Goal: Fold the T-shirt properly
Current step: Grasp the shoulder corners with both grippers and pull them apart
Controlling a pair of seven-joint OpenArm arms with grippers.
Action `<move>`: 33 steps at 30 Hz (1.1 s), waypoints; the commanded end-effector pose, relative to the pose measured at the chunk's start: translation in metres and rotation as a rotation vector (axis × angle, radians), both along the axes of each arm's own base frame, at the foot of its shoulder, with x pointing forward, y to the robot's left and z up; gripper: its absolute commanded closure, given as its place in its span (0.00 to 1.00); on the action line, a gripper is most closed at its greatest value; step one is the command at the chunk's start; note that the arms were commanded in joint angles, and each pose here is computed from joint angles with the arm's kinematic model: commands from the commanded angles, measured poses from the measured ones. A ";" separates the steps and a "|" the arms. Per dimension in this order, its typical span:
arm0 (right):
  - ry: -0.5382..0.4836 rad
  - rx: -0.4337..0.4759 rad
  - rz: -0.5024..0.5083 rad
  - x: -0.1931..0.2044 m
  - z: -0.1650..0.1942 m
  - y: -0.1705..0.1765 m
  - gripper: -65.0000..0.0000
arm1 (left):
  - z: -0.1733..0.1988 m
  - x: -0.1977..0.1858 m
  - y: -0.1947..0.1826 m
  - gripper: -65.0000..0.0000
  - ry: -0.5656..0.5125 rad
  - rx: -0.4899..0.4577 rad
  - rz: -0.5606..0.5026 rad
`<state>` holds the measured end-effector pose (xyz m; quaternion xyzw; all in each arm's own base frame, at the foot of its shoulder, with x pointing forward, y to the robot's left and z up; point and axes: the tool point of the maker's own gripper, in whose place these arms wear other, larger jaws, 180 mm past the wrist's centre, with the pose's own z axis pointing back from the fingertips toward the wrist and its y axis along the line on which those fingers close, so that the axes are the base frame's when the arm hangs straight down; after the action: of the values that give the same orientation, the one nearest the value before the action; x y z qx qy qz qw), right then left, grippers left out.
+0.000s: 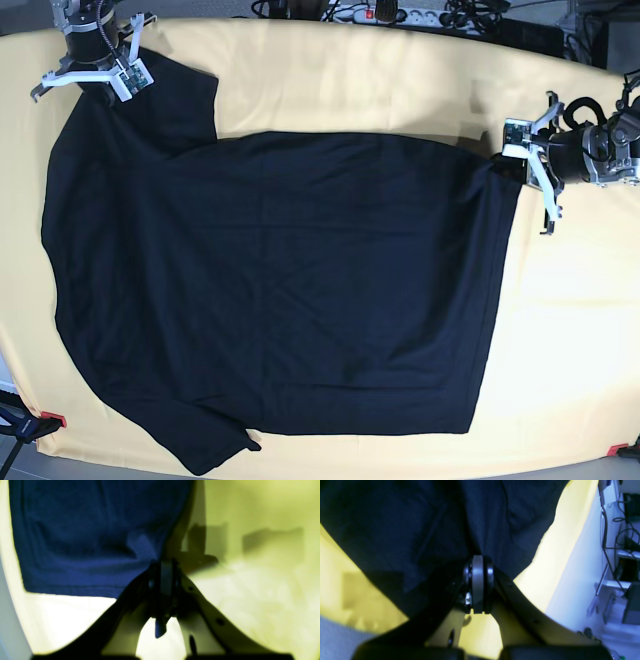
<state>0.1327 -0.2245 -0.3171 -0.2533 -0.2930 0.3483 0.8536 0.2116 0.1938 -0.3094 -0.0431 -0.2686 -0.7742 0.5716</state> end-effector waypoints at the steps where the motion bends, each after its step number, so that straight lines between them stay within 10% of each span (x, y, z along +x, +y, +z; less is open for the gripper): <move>1: -0.022 -0.035 0.007 0.000 0.009 -0.004 1.00 | 0.010 0.001 0.004 1.00 -0.004 0.006 -0.010; 13: 0.086 -0.130 -0.062 -0.046 0.002 -0.024 1.00 | 0.001 -0.070 0.010 1.00 0.240 0.068 -0.112; 26: 0.245 -0.200 -0.109 -0.106 0.000 -0.038 1.00 | 0.015 -0.083 0.015 1.00 0.252 0.111 -0.161; 33: 0.165 -0.244 -0.072 -0.091 0.009 -0.040 1.00 | 0.021 -0.089 0.002 1.00 0.242 0.089 -0.201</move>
<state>0.0403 -0.2629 -0.3146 -0.3289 -0.1635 0.3707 0.8530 0.1200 0.1926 -0.2941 -0.1424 -0.1593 -0.8250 0.5231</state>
